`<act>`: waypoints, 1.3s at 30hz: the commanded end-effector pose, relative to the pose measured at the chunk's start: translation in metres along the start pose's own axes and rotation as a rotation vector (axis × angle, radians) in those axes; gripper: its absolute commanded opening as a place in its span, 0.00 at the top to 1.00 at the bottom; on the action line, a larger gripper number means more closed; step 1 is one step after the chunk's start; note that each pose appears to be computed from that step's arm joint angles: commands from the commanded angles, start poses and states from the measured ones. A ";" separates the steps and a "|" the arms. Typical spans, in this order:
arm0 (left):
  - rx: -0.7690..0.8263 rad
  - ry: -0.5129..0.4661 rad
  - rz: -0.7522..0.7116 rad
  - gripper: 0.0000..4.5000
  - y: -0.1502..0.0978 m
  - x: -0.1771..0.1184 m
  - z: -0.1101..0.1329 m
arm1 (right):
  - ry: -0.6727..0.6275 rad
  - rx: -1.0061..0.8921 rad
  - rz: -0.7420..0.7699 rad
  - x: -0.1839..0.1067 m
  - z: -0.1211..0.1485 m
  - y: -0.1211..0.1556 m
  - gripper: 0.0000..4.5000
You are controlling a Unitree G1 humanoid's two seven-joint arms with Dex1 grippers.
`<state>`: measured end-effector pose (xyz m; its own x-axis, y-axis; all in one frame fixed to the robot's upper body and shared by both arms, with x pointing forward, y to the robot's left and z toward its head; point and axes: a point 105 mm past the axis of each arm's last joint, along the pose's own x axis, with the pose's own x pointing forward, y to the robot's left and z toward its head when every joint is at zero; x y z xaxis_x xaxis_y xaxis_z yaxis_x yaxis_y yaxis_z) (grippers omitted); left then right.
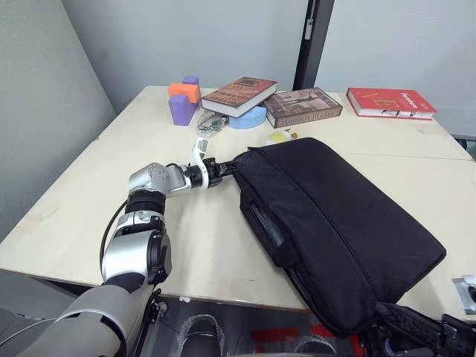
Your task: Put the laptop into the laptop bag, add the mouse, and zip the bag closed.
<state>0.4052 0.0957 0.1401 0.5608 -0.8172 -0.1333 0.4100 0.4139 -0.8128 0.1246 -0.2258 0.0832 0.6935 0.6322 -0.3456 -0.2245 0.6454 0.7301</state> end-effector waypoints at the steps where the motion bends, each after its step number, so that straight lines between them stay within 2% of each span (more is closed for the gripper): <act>1: 0.037 -0.046 -0.098 1.00 -0.025 -0.001 0.013 | -0.037 -0.031 0.018 0.008 0.009 0.002 0.06; 5: 0.056 -0.039 -0.091 1.00 -0.026 -0.003 0.011 | -0.061 -0.050 0.022 0.010 0.018 -0.002 0.33; 11: 0.094 -0.029 -0.070 1.00 -0.025 -0.014 0.007 | -0.072 -0.115 0.021 0.007 0.039 -0.006 0.78; 14: 0.105 -0.040 -0.057 1.00 -0.025 -0.024 0.009 | -0.060 -0.177 -0.010 0.013 0.055 -0.011 0.96; 23: 0.159 0.021 0.000 1.00 -0.028 -0.059 -0.019 | -0.043 -0.404 0.057 0.054 0.110 0.017 0.96; 25: 0.144 0.017 0.017 1.00 -0.030 -0.070 -0.025 | -0.025 -0.469 0.030 0.064 0.123 0.018 0.96; 29: 0.094 -0.057 0.017 1.00 -0.032 -0.091 -0.035 | -0.005 -0.551 -0.024 0.081 0.147 0.016 0.96; 33: 0.045 -0.148 0.091 1.00 -0.019 -0.109 -0.058 | 0.011 -0.601 -0.069 0.095 0.164 0.015 0.96; 37: -0.040 -0.284 0.149 1.00 -0.014 -0.120 -0.071 | 0.064 -0.592 -0.120 0.102 0.171 0.006 0.96; 39: -0.084 -0.369 0.158 1.00 -0.015 -0.129 -0.076 | 0.073 -0.584 -0.206 0.106 0.179 -0.007 0.96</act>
<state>0.2816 0.1727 0.1064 0.8433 -0.5152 -0.1528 0.1533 0.5031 -0.8505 0.3094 -0.2253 0.1343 0.6497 0.5695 -0.5036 -0.4912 0.8201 0.2936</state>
